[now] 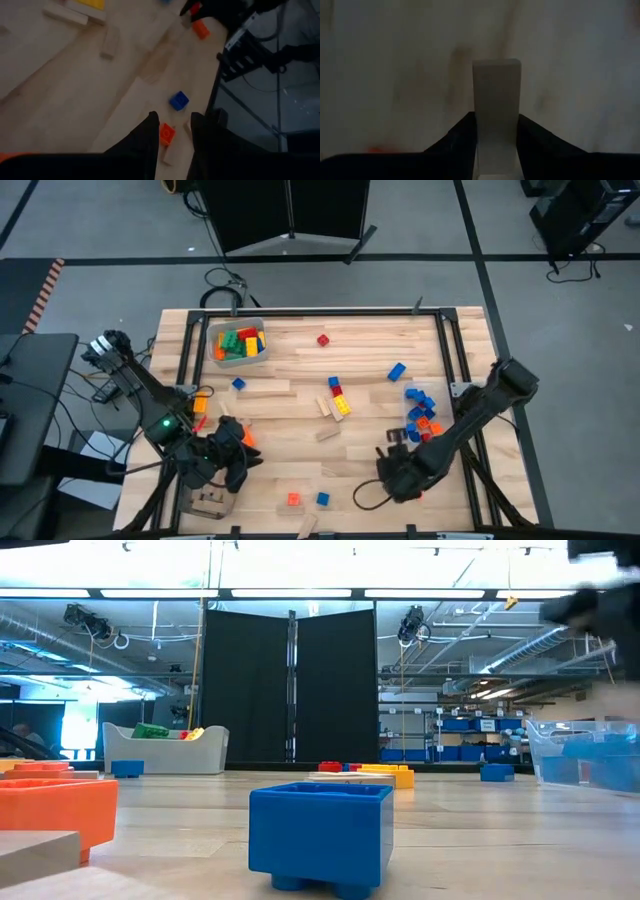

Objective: Sort blocks by size
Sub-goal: Put the brown block into the black bin

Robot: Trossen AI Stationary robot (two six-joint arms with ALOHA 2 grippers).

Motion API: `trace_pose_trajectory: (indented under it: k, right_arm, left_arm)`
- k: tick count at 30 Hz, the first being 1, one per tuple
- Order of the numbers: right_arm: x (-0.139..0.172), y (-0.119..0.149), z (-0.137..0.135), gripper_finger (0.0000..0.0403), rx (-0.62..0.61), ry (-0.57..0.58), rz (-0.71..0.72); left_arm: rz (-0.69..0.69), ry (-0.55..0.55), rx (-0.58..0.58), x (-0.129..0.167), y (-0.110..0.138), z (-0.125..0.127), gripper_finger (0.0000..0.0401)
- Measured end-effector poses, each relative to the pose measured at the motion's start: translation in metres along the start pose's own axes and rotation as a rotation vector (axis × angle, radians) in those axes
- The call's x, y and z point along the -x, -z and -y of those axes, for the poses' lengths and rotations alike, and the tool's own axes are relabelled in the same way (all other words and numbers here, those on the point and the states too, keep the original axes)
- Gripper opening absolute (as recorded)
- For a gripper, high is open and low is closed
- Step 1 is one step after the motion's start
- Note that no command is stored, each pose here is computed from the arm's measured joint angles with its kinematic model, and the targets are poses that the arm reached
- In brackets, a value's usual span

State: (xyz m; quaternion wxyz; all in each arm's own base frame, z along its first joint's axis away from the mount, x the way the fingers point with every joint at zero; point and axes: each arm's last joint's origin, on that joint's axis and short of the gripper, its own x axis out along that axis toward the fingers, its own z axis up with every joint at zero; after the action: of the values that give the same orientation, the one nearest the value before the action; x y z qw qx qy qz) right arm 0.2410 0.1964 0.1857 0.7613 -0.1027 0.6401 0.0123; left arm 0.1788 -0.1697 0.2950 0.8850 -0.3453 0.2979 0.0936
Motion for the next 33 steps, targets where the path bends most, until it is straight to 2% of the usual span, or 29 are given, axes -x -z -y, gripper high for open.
trace_pose_trajectory:
  k: [3,6,11,13,17,22,25,29,33]
  right_arm:
    - [0.026,-0.002,0.018,0.0119,-0.160,0.094,0.161]
    - [0.055,0.000,0.039,0.0119,-0.335,0.199,0.362]
    - [0.100,0.004,0.069,0.0119,-0.549,0.262,0.664]
    - [0.114,0.003,0.080,0.0119,-0.587,0.274,0.757]
    - [0.137,0.001,0.100,0.0119,-0.607,0.264,0.881]
    - [0.152,-0.008,0.120,0.0119,-0.572,0.314,0.984]
    - [0.158,-0.014,0.131,0.0119,-0.520,0.343,1.021]
    - [0.156,-0.020,0.140,0.0119,-0.456,0.364,1.019]
    - [0.150,-0.029,0.145,0.0119,-0.405,0.402,1.005]
  left_arm:
    - [0.056,-0.028,-0.003,-0.003,-0.005,-0.002,0.0122]
    - [0.129,-0.079,-0.068,-0.010,-0.012,-0.005,0.0122]
    - [0.260,-0.153,-0.074,-0.030,-0.028,-0.007,0.0122]
    - [0.312,-0.194,-0.139,-0.040,-0.037,-0.009,0.0122]
    - [0.402,-0.225,-0.327,-0.063,-0.060,-0.005,0.0122]
    - [0.575,-0.234,-0.477,-0.087,-0.091,0.002,0.0122]
    - [0.693,-0.328,-0.512,-0.094,-0.104,0.003,0.0122]
    - [0.825,-0.465,-0.486,-0.091,-0.118,0.003,0.0122]
    - [0.876,-0.487,-0.466,-0.090,-0.131,-0.001,0.0122]
